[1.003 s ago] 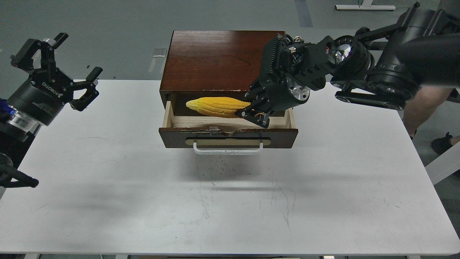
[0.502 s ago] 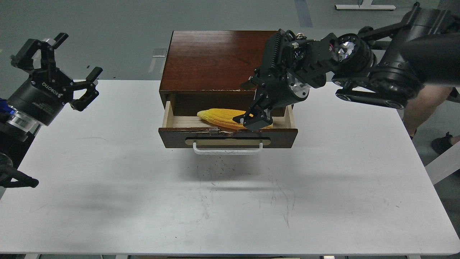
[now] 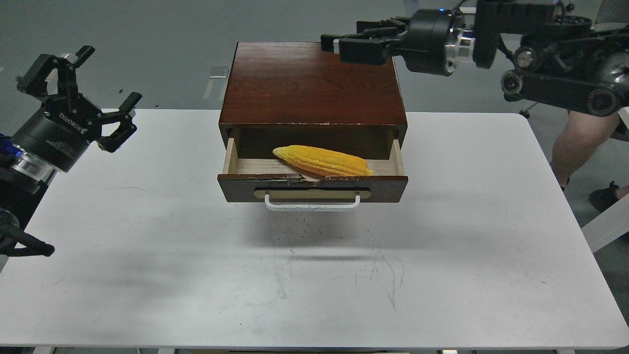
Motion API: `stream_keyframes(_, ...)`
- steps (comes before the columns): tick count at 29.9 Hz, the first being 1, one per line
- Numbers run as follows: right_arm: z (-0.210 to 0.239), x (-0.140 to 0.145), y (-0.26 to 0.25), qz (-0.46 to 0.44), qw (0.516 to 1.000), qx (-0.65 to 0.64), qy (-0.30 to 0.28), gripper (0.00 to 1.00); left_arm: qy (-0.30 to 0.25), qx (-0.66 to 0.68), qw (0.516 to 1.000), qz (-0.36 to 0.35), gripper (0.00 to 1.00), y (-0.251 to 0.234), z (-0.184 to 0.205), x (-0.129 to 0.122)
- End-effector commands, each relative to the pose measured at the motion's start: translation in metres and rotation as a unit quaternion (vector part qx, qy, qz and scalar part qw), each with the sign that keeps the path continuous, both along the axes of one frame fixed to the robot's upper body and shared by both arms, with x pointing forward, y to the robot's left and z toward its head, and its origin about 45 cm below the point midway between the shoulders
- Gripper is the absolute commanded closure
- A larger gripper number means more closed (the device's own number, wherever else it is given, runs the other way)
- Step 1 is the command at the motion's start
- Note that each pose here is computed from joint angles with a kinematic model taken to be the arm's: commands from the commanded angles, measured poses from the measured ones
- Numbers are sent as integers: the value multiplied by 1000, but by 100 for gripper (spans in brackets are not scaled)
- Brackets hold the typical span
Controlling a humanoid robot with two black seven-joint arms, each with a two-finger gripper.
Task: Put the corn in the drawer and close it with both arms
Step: 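Withdraw the right gripper up and back from the drawer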
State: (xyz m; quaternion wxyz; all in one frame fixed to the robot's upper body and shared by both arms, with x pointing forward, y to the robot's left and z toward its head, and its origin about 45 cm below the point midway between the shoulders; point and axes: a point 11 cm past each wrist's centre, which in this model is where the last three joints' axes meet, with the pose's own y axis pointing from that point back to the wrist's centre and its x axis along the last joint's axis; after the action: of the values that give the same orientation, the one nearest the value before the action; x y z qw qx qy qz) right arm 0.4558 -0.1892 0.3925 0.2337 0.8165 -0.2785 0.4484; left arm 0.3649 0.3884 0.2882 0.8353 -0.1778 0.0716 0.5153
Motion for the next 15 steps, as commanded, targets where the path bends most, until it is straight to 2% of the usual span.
stream_keyframes(1,-28,1,-62,-103,981,156,60,0,2,-8,1000,2,0,0,-1,0)
stream_keyframes(5,-71,-9,-92,-161,950,246,109,0,3,-10,1000,2,0,-1,-2,0)
stream_keyframes(9,-115,-26,-131,-228,892,348,175,0,5,-1,1000,-1,0,-1,-4,-1)
stream_keyframes(10,-115,-26,-131,-228,892,348,176,0,5,-1,1000,-1,0,-1,-4,-1)
stream_keyframes(12,-134,-32,-147,-249,857,394,220,0,6,2,1000,-2,0,-1,-5,-1)
stream_keyframes(15,-148,-35,-166,-272,817,441,253,0,1,24,1000,-8,0,-1,-2,-2)
